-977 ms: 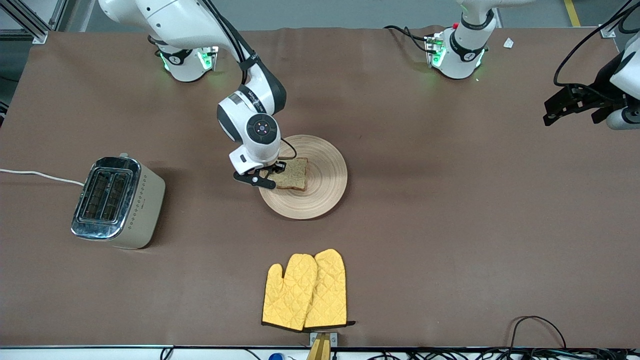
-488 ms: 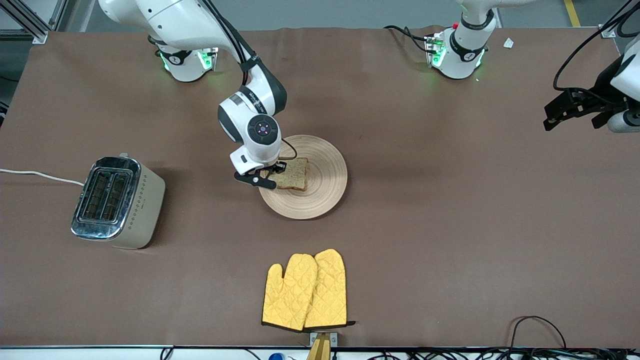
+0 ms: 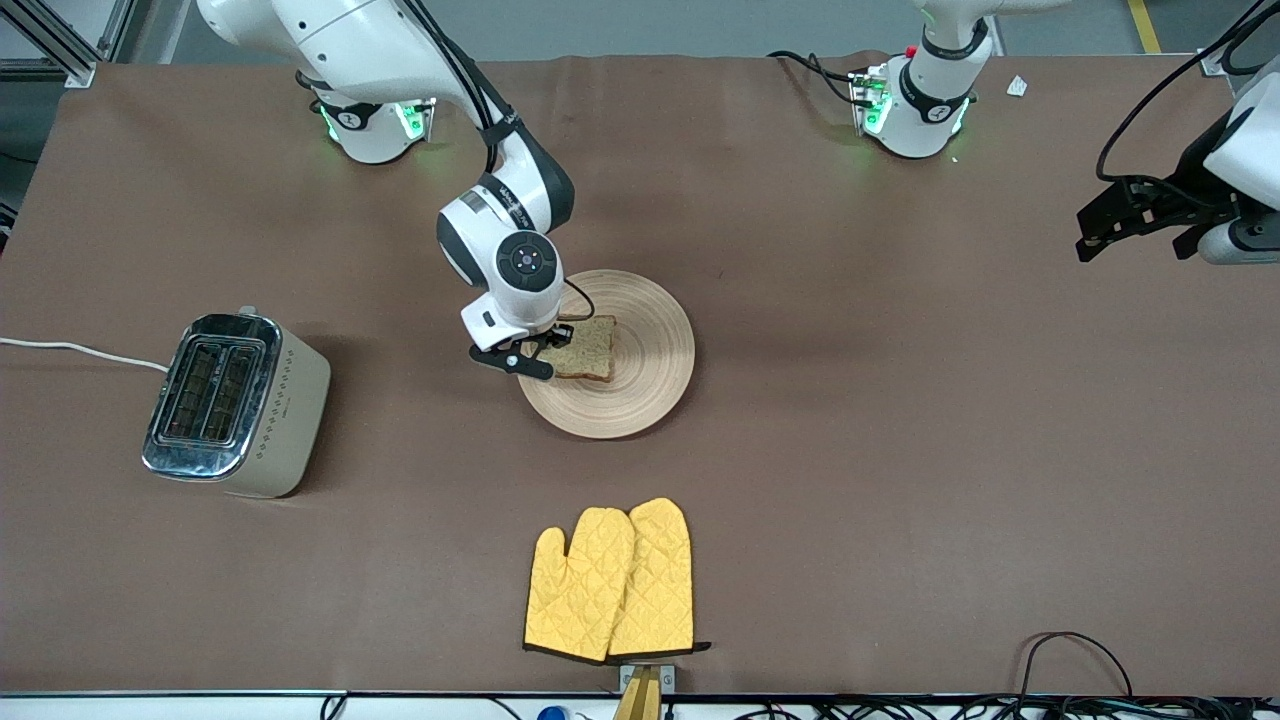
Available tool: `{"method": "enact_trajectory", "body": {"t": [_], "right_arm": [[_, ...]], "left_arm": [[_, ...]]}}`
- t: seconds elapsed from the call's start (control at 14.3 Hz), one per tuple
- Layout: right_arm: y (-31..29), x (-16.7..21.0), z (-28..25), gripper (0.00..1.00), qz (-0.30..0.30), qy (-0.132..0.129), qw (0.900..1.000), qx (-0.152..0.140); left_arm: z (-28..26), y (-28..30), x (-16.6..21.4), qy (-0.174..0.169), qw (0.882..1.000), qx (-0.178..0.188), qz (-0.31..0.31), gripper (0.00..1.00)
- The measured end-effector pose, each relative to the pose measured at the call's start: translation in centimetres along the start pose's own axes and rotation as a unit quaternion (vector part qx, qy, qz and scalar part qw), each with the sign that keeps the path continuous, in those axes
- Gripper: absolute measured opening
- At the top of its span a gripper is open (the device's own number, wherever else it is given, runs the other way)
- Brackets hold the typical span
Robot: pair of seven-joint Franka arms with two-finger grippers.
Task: Move plate and put bread in toaster
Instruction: 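Close the right gripper on the bread slice edge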
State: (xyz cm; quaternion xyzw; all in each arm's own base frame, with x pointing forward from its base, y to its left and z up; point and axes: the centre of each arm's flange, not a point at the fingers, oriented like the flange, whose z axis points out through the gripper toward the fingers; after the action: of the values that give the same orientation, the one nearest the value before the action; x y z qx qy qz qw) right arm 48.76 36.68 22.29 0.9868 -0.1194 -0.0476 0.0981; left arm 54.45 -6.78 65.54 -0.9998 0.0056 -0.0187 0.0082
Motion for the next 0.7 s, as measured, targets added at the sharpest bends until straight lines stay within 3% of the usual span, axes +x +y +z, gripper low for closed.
{"method": "enact_trajectory", "body": {"t": [0.14,0.42,0.7], "right_arm": [[-0.1,0.0,-0.1,0.4,0.0,0.001,1.0,0.002],[-0.2,-0.1,-0.1,0.3,-0.001,0.001,1.0,0.002],[-0.2,-0.1,-0.2,0.28,0.0,0.001,1.0,0.003]], "left_arm": [[0.4,0.6,0.2,0.0,1.0,-0.001,0.005,1.0],[1.0,1.0,0.8,0.003,1.0,-0.002,0.009,1.0],[1.3,1.0,1.0,0.002,1.0,-0.002,0.009,1.0]]}}
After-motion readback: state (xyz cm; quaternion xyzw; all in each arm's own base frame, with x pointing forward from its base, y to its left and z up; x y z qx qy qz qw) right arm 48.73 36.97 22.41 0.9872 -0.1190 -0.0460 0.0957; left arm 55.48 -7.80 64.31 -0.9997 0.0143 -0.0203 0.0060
